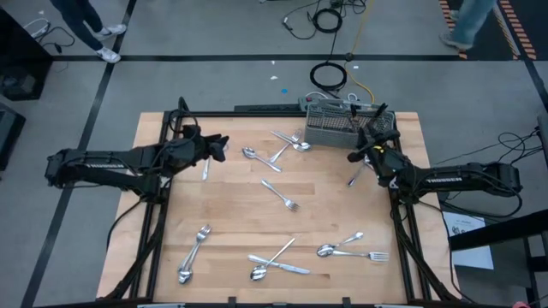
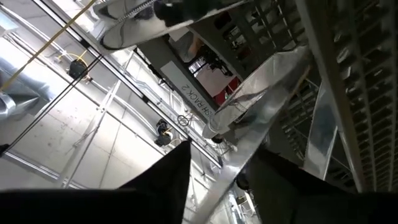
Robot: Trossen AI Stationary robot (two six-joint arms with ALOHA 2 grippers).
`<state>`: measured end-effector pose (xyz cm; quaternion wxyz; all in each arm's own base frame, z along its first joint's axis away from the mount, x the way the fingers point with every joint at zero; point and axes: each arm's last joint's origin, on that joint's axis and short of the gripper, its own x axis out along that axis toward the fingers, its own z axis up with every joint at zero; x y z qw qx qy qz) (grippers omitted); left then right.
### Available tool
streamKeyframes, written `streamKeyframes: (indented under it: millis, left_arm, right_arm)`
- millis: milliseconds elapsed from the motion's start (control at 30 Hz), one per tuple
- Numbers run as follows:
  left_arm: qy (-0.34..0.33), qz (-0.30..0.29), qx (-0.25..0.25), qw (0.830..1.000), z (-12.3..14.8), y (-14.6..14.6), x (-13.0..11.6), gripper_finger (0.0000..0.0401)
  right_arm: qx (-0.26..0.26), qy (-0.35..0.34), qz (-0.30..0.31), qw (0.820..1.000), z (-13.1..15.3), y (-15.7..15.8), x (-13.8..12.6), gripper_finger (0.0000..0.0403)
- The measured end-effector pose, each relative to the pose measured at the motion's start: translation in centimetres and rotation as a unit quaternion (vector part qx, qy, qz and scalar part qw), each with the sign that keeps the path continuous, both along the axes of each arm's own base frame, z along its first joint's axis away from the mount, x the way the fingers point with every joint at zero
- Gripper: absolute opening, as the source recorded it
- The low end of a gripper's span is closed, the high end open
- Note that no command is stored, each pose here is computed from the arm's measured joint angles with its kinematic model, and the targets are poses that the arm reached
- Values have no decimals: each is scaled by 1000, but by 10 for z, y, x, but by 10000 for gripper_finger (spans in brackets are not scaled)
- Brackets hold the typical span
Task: Sort silverware
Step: Put the silver table knife into the gray utensil holder, then put the silver fork into the gray utensil holder
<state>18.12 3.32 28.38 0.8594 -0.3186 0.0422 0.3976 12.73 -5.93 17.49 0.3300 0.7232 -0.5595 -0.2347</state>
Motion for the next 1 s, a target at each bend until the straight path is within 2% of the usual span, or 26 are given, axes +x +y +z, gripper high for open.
streamKeyframes:
  millis: [167, 367, 533, 700, 767, 833, 933, 1000]
  left_arm:
    - [0, 8, -1, 1000, 0, 3, -1, 192]
    - [2, 9, 0, 1000, 0, 4, -1, 192]
    - [6, 4, 3, 1000, 0, 4, -1, 192]
    - [22, -19, 14, 999, 0, 4, 0, 192]
    - [29, -32, 19, 999, -1, 3, 0, 192]
    - [38, -49, 26, 998, -1, 2, 1, 192]
    - [50, -76, 34, 995, -1, 1, 1, 192]
    - [59, -96, 41, 993, -1, 1, 2, 192]
  right_arm:
    - [5, 0, 1, 1000, 0, 0, 1, 186]
    - [-14, 2, 10, 1000, 12, -1, 5, 207]
    - [-70, 60, 67, 993, 40, -4, 16, 210]
    - [-139, 125, 100, 977, 68, -11, 26, 210]
    - [-176, 157, 114, 965, 81, -14, 30, 210]
    - [-225, 200, 128, 945, 96, -17, 36, 210]
    - [-307, 261, 152, 903, 121, -21, 49, 210]
    - [-364, 298, 167, 867, 138, -23, 59, 210]
